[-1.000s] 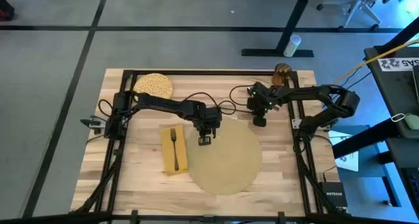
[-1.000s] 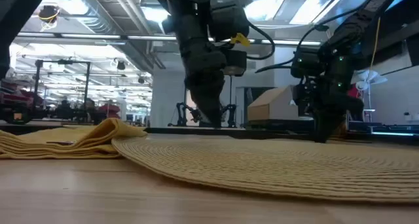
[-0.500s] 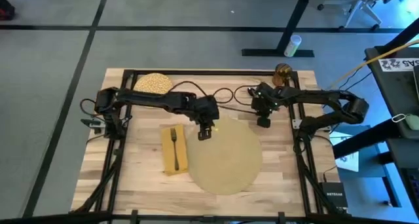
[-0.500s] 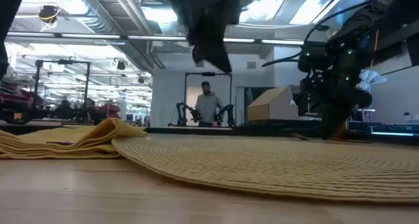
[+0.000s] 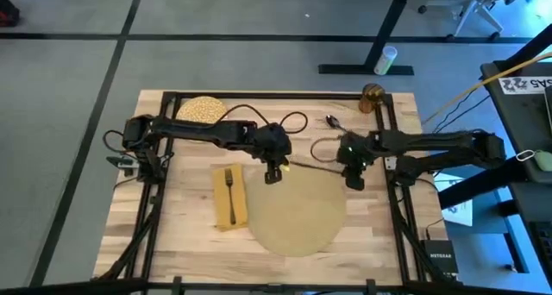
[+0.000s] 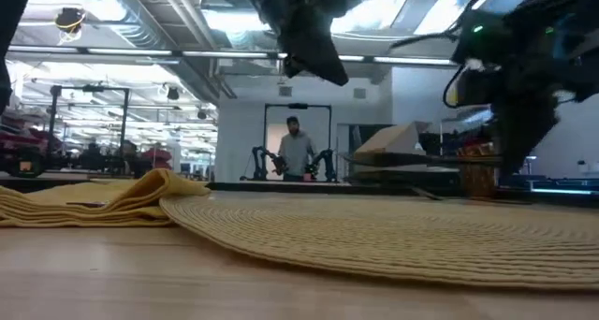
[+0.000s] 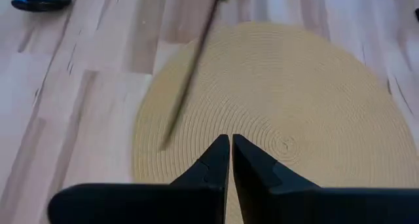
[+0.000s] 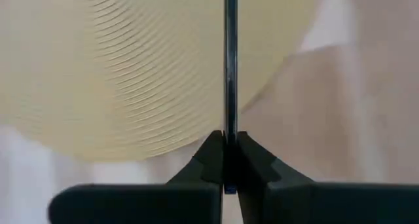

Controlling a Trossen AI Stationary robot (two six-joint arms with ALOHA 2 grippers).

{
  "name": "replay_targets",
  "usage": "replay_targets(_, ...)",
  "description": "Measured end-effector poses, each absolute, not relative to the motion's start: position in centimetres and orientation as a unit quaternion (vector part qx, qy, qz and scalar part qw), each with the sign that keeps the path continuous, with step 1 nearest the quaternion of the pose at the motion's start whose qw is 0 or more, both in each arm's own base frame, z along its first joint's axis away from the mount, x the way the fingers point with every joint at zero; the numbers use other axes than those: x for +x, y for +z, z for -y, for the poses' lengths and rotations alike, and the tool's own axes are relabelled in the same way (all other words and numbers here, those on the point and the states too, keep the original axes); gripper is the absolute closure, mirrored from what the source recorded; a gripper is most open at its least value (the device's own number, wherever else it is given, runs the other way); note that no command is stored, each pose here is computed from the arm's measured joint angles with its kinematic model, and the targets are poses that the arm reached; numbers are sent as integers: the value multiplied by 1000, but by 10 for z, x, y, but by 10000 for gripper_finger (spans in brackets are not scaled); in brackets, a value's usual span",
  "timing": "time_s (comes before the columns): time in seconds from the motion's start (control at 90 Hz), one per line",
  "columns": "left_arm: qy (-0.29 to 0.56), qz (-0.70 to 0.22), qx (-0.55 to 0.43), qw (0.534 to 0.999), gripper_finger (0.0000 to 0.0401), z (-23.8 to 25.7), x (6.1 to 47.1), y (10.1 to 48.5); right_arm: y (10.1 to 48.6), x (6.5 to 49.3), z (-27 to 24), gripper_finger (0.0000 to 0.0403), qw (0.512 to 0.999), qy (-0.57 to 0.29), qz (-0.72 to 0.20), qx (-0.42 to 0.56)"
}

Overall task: Set table place
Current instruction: Put the black table knife on the right of the yellow placemat

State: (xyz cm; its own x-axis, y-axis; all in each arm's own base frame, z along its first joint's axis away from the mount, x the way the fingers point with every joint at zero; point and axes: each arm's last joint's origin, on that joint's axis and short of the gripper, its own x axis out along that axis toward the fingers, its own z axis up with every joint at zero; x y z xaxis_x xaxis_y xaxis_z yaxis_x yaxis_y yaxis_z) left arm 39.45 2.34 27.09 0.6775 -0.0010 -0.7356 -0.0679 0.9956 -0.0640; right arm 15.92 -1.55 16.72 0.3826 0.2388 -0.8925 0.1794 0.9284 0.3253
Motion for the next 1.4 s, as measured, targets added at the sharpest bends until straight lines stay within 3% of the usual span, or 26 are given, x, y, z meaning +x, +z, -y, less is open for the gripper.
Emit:
replay_targets(0.422, 18, -350, -68, 934, 400, -14, 396, 239, 148, 142, -49, 403, 839, -6, -381, 388)
replay_targets(0.811, 8, -306, -57, 950, 400, -9, 400, 240, 127, 125, -101, 403, 795, -88, -261, 541)
replay_targets(1.167, 3, -289, -55, 956, 400, -5, 401, 240, 117, 165, -155, 403, 797, -90, -241, 547)
replay_targets(1.4, -14, -290, -48, 956, 400, 8, 401, 241, 113, 190, -175, 403, 817, -145, -154, 536)
